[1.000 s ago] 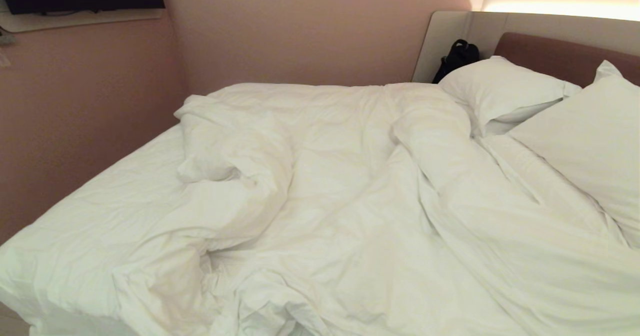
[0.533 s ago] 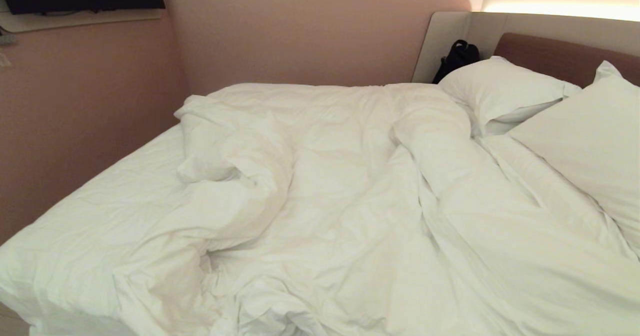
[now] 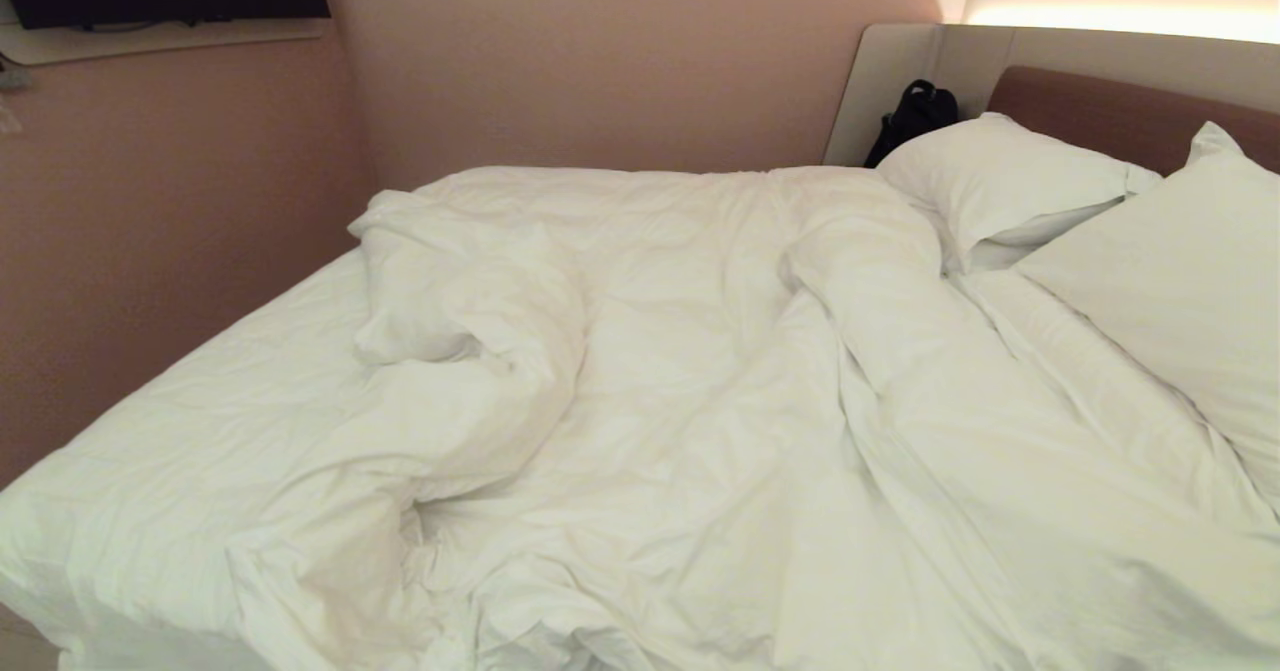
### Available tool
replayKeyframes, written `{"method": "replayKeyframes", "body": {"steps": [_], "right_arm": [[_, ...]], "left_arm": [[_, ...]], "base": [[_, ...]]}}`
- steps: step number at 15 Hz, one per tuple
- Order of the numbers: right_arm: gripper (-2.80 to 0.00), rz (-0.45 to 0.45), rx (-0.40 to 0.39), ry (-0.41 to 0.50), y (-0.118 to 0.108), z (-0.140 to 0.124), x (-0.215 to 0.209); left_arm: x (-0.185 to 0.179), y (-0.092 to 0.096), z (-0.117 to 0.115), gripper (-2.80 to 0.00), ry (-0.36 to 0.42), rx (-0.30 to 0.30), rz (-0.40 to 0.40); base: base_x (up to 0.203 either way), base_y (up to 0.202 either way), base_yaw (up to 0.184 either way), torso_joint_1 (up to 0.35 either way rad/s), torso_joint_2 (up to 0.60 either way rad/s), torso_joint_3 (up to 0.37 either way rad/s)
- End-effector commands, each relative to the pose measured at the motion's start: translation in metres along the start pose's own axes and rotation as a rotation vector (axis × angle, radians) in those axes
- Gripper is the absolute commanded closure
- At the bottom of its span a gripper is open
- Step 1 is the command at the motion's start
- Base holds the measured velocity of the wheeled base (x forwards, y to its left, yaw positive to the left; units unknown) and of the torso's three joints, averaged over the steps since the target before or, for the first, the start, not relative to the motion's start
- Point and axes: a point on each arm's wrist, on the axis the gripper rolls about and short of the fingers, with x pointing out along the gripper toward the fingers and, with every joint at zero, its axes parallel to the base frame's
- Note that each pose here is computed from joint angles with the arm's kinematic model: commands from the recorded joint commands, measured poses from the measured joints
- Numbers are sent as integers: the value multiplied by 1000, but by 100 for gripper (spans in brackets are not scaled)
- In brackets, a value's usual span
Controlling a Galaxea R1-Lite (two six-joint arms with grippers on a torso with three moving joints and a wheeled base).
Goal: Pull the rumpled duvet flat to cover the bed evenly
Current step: Flatten the corners of the folded blanket
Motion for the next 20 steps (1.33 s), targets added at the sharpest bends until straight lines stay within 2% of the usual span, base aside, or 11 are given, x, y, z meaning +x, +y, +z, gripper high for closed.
{"method": "replayKeyframes", "body": {"steps": [1, 3, 5, 8, 9, 10, 12, 14, 18, 20], "right_arm": [[-280, 8, -56, -19, 19, 1, -4], [-280, 22, -126, -66, 39, 10, -12], [-280, 50, -189, -74, 59, 22, -17], [-280, 136, -259, -100, 81, 54, -18], [-47, 159, -273, -101, 84, 66, -16], [0, 174, -275, -97, 86, 81, -14], [0, 195, -238, -81, 81, 110, -5], [0, 227, -177, -63, 64, 131, 14], [0, 264, -120, -35, 33, 147, 44], [0, 337, -124, -51, 22, 151, 53]], "left_arm": [[0, 0, 0, 0, 0, 1, 0], [0, 0, 0, 0, 0, 1, 0], [0, 0, 0, 0, 0, 1, 0], [0, 0, 0, 0, -1, 1, 0], [0, 0, 0, 0, 0, 1, 0], [0, 0, 0, 0, 0, 1, 0], [0, 0, 0, 0, 0, 1, 0], [0, 0, 0, 0, 0, 1, 0], [0, 0, 0, 0, 0, 1, 0], [0, 0, 0, 0, 0, 1, 0]], "base": [[0, 0, 0, 0, 0, 0], [0, 0, 0, 0, 0, 0], [0, 0, 0, 0, 0, 0], [0, 0, 0, 0, 0, 0], [0, 0, 0, 0, 0, 0], [0, 0, 0, 0, 0, 0], [0, 0, 0, 0, 0, 0], [0, 0, 0, 0, 0, 0], [0, 0, 0, 0, 0, 0], [0, 0, 0, 0, 0, 0]]}}
